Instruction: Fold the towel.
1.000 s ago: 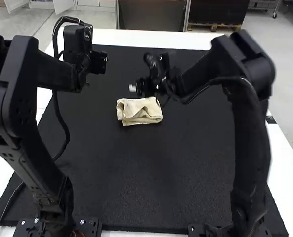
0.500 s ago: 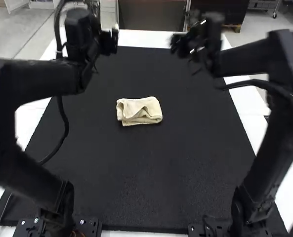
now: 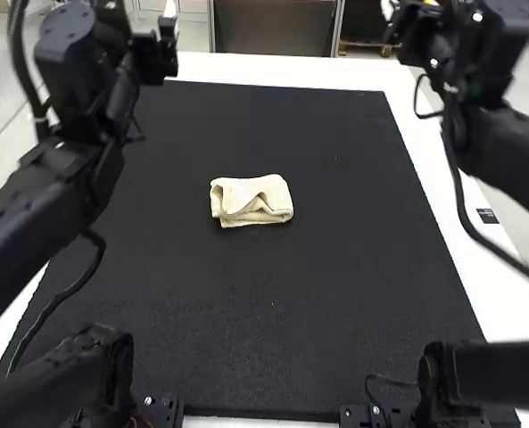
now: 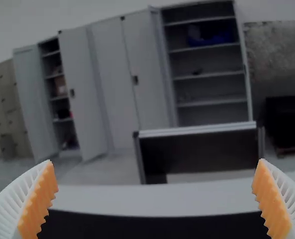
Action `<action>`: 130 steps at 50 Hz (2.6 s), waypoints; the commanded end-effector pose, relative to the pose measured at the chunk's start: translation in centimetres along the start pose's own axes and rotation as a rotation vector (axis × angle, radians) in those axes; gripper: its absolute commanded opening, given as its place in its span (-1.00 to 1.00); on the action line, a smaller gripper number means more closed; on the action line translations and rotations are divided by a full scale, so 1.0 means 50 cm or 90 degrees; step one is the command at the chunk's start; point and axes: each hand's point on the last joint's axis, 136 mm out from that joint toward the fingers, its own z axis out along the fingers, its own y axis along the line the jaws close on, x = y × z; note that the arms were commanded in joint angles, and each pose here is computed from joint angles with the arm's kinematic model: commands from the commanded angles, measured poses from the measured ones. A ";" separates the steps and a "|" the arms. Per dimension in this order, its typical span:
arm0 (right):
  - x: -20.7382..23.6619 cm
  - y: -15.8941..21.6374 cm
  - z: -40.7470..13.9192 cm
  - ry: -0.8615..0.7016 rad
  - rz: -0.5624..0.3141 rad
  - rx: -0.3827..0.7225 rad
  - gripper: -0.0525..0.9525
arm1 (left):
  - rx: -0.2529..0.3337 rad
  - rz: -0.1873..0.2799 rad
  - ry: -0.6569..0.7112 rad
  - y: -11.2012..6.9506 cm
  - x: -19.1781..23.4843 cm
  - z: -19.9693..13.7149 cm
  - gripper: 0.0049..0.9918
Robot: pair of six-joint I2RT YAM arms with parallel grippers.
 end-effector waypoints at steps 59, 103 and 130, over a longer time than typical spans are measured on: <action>0.180 0.021 -0.343 -0.005 -0.103 -0.020 0.91 | 0.209 0.145 -0.011 -0.056 0.221 -0.207 0.93; 0.269 -0.061 -0.343 0.014 -0.069 0.093 0.94 | 0.135 0.046 0.110 -0.018 0.358 -0.201 0.97; 0.419 -0.090 -0.374 0.214 -0.084 0.119 0.94 | 0.129 0.053 0.138 -0.012 0.381 -0.204 0.96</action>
